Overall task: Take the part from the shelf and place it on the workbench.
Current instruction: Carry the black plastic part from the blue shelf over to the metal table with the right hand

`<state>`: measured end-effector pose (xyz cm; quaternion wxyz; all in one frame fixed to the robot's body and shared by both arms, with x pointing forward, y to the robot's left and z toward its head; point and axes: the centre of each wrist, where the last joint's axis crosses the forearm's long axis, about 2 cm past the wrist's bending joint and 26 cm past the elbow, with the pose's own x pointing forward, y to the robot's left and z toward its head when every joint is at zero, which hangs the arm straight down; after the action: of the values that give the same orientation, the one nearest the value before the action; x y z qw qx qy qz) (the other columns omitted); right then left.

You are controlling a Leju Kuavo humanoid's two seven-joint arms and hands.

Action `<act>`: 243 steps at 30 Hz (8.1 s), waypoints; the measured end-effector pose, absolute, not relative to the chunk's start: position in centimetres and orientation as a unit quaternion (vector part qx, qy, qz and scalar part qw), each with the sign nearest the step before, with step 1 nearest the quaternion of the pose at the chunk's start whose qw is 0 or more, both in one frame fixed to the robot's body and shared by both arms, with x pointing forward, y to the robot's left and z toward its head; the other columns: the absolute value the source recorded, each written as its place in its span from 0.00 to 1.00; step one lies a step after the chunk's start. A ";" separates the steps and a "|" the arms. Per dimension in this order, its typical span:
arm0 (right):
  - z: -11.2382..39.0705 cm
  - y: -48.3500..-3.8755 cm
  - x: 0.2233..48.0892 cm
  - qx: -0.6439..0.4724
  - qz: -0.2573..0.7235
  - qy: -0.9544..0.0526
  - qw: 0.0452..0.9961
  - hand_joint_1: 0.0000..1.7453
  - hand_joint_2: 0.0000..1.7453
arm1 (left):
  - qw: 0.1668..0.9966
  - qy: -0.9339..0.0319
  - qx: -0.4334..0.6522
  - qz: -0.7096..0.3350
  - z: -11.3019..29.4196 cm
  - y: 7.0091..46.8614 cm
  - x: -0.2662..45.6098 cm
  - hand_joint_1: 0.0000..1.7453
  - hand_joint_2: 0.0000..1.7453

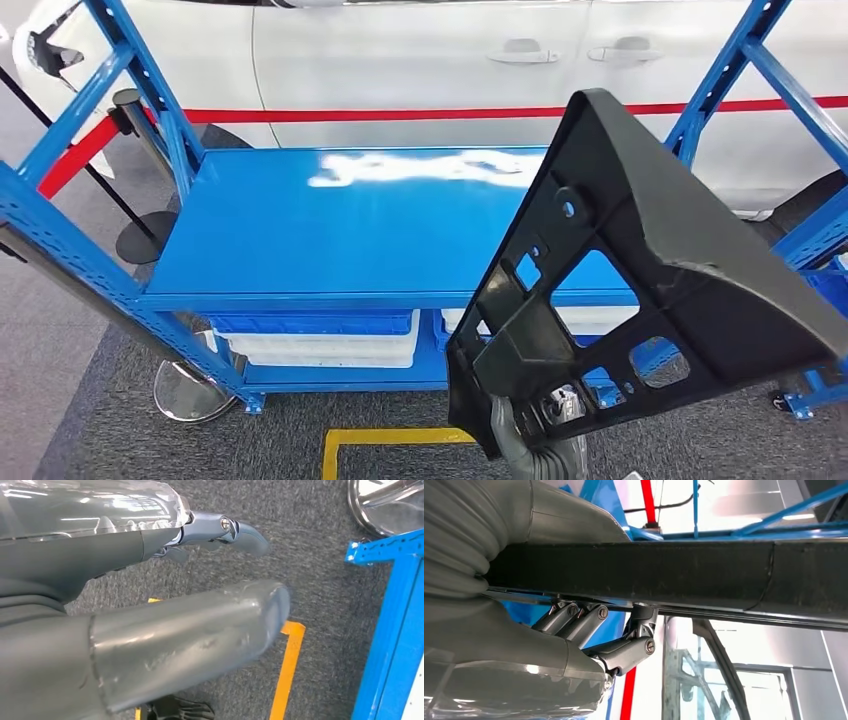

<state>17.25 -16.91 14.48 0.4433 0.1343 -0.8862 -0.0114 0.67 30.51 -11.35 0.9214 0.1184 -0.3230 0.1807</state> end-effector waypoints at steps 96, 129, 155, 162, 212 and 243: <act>13.0 -17.8 15.0 0.142 -0.053 -0.851 0.503 1.00 1.00 | 0.925 -0.328 0.113 0.152 -11.2 33.0 0.2 0.00 0.00; 12.7 -17.9 14.8 0.142 -0.051 -0.848 0.508 1.00 1.00 | 0.923 -0.336 0.113 0.149 -11.2 33.3 0.4 0.00 0.00; 12.5 -18.2 14.6 0.128 -0.053 -0.848 0.512 1.00 1.00 | 0.923 -0.339 0.112 0.143 -11.2 33.3 0.5 0.00 0.00; 12.5 -18.3 14.6 0.126 -0.053 -0.848 0.512 1.00 1.00 | 0.923 -0.340 0.112 0.143 -11.2 33.3 0.6 0.00 0.00; 12.4 -18.9 14.0 0.110 -0.050 -0.849 0.514 1.00 1.00 | 0.923 -0.346 0.099 0.134 -11.2 32.5 0.8 0.00 0.00; 13.1 -19.2 13.7 0.091 -0.052 -0.852 0.513 1.00 1.00 | 0.924 -0.357 0.089 0.109 -11.2 32.1 1.5 0.00 0.00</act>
<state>13.69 -19.17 13.12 0.5129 0.0910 -0.8520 -0.0523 1.53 32.10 -11.20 0.9236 0.0892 -0.3566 0.1086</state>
